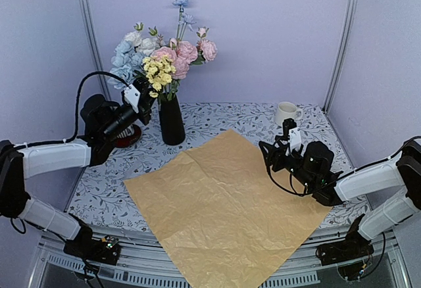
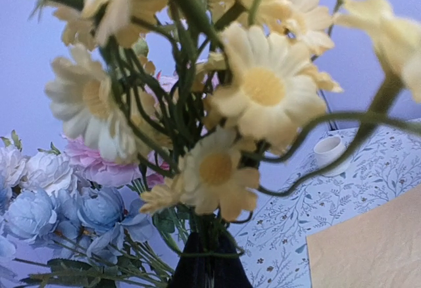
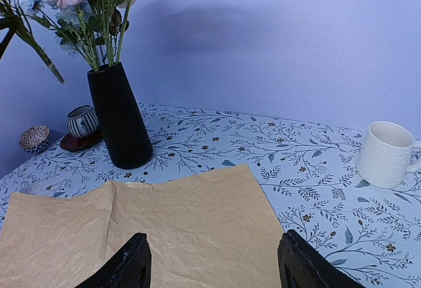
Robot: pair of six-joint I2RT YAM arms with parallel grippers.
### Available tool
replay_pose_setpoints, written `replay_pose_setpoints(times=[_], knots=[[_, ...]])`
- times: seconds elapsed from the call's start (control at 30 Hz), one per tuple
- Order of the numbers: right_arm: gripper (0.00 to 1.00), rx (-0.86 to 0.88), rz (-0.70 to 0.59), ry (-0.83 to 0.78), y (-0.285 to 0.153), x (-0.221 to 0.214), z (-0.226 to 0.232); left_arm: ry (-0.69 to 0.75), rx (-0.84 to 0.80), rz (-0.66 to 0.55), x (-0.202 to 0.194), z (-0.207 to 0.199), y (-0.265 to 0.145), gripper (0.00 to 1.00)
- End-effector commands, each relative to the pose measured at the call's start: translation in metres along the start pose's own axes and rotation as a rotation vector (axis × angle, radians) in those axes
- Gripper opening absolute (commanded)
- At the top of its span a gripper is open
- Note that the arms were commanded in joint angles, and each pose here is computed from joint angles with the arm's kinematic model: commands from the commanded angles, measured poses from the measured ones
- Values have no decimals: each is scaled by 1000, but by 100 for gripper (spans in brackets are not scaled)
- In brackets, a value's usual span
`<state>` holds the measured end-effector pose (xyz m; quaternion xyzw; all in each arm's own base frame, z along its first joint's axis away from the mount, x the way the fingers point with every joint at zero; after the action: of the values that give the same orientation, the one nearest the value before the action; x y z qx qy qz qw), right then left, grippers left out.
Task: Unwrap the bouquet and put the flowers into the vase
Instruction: Place the fake flower in the vase.
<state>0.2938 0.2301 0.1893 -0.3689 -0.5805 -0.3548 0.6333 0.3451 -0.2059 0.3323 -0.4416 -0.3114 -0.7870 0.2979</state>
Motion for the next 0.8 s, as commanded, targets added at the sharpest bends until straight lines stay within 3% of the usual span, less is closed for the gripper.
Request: replay_pose_setpoints(times=[0.0,0.37,0.77], knots=[[68,24,-49,7,-2,12,2,63,4,-105,11,18,12,0],[68,41,-51,-11,-2,13,5,41,61,-209,6,38,30,0],[68,57,-48,-12,0,12,8,2,79,-165,-26,39,37,0]])
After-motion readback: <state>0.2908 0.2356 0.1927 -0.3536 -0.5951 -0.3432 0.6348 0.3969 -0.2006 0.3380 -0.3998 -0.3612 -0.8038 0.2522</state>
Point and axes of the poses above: each gripper's point midway between its finger pads, its own y axis out along the fingers, its own z axis along the line the jaws close on, x = y × z, the point moved 3 cm from there along -y, back along the fingers, and after that the axes turned 4 degrees about -y, right-handed, at the moved point
